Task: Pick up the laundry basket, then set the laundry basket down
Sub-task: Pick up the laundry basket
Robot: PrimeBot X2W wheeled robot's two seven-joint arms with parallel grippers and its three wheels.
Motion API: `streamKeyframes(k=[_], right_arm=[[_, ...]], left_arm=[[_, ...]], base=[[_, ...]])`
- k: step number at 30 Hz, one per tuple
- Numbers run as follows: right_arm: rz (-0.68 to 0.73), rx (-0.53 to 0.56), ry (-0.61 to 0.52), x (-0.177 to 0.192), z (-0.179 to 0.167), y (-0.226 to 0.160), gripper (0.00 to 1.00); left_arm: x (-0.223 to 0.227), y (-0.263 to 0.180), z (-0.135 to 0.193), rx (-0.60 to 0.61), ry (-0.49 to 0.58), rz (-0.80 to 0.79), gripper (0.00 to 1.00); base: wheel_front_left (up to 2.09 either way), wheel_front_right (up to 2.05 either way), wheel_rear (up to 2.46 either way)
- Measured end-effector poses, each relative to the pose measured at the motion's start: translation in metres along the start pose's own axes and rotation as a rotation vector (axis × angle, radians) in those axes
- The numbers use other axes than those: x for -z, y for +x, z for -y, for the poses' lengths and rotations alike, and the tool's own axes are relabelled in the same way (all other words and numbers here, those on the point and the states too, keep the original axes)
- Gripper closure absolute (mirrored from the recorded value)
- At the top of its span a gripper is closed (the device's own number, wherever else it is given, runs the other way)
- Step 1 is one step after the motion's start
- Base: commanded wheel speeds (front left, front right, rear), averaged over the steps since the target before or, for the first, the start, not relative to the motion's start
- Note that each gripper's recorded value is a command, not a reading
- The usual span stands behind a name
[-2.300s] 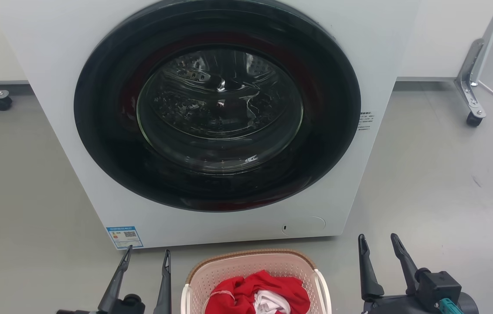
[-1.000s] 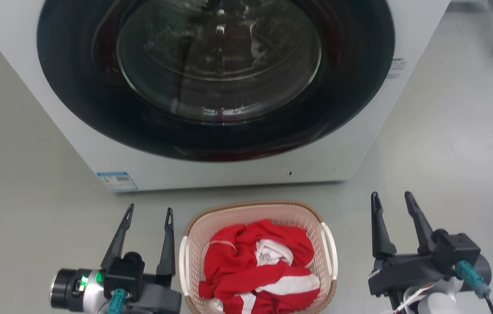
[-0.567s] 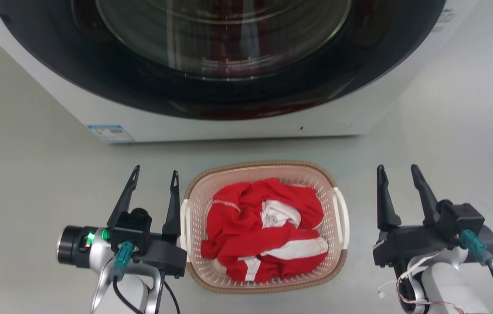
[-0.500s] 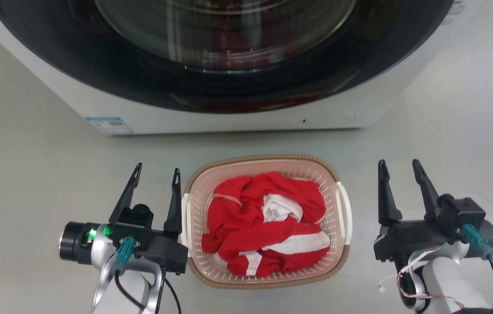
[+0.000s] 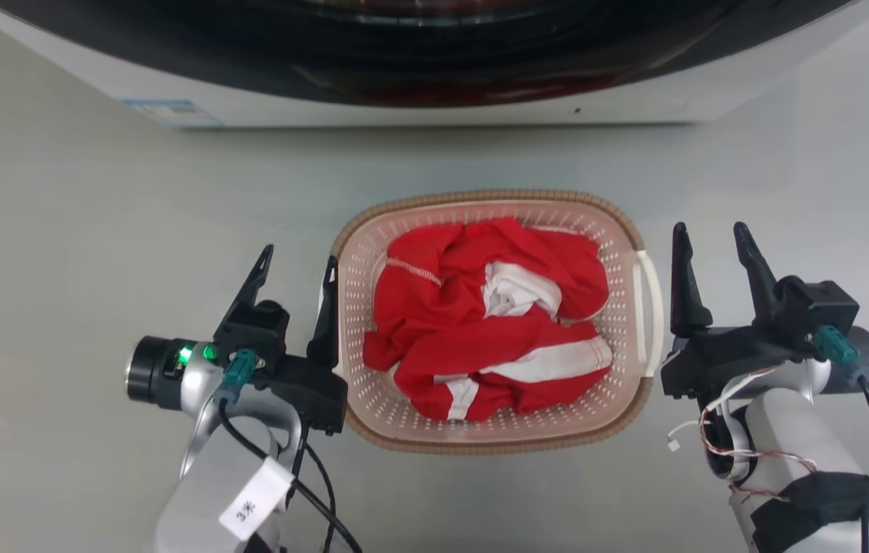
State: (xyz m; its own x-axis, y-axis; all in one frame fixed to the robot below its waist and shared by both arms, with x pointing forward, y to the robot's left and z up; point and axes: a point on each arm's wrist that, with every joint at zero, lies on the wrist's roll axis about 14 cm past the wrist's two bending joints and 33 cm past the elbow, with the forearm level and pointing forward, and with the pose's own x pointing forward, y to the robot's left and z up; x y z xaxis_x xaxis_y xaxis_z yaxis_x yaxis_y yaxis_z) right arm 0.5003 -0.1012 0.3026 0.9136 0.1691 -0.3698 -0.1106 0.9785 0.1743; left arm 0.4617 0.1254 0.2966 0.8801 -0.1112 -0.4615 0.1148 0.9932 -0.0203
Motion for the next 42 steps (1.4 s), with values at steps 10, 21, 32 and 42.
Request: streamKeyframes(k=[10,21,32,42], right_arm=[[-0.171,0.017,0.004,0.068,0.009,0.009,0.0],[-0.286,0.015,0.002,0.112,0.013,0.012,0.0],[-0.353,0.004,0.009,0.143,0.015,0.017,0.0],[-0.379,-0.026,0.007,0.152,0.008,0.019,0.59]], left_arm=[[0.065,0.006,0.004,0.001,-0.071,-0.183,0.0],[0.108,0.011,0.013,0.022,-0.103,-0.311,0.0],[0.143,0.016,0.009,-0.018,-0.173,-0.411,0.0],[0.151,0.018,0.008,-0.027,-0.192,-0.442,0.64]], base=[[0.0,0.0,0.0],[0.0,0.0,0.0],[0.0,0.0,0.0],[0.0,0.0,0.0]])
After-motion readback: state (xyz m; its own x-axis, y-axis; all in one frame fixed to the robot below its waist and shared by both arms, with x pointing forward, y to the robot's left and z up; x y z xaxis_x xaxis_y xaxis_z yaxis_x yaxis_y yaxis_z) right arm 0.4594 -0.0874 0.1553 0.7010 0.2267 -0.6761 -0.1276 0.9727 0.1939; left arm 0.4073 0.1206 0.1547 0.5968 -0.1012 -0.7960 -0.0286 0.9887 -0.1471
